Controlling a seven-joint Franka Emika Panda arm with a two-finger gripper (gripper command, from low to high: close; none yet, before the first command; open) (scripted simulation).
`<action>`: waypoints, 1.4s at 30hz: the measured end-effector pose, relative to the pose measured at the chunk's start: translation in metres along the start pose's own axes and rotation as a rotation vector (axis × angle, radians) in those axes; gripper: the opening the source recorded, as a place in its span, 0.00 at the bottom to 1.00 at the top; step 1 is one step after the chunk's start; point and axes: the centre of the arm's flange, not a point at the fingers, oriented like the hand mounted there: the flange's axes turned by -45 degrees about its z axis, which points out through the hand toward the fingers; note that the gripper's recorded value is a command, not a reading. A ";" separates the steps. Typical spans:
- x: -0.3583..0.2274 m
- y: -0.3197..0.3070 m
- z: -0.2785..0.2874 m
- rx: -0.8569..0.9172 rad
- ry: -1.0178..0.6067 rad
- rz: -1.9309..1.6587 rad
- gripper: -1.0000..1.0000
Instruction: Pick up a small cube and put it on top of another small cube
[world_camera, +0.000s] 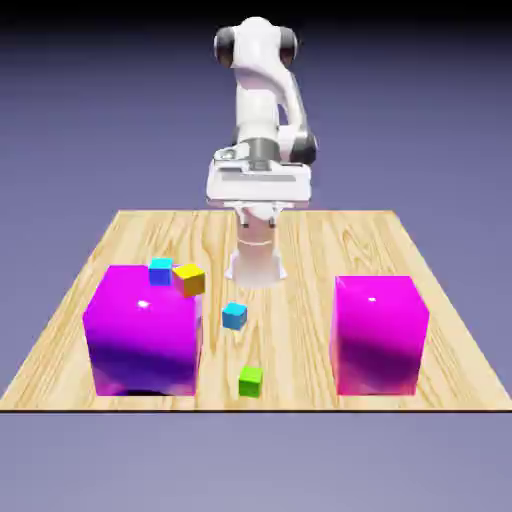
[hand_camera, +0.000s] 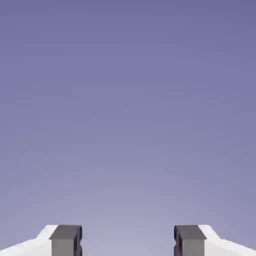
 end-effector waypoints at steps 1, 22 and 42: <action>0.005 -0.002 0.010 -0.004 -0.042 -0.004 0.50; 0.023 -0.043 0.224 -0.039 -0.877 0.005 0.50; -0.032 -0.007 0.364 0.030 -1.552 0.191 0.50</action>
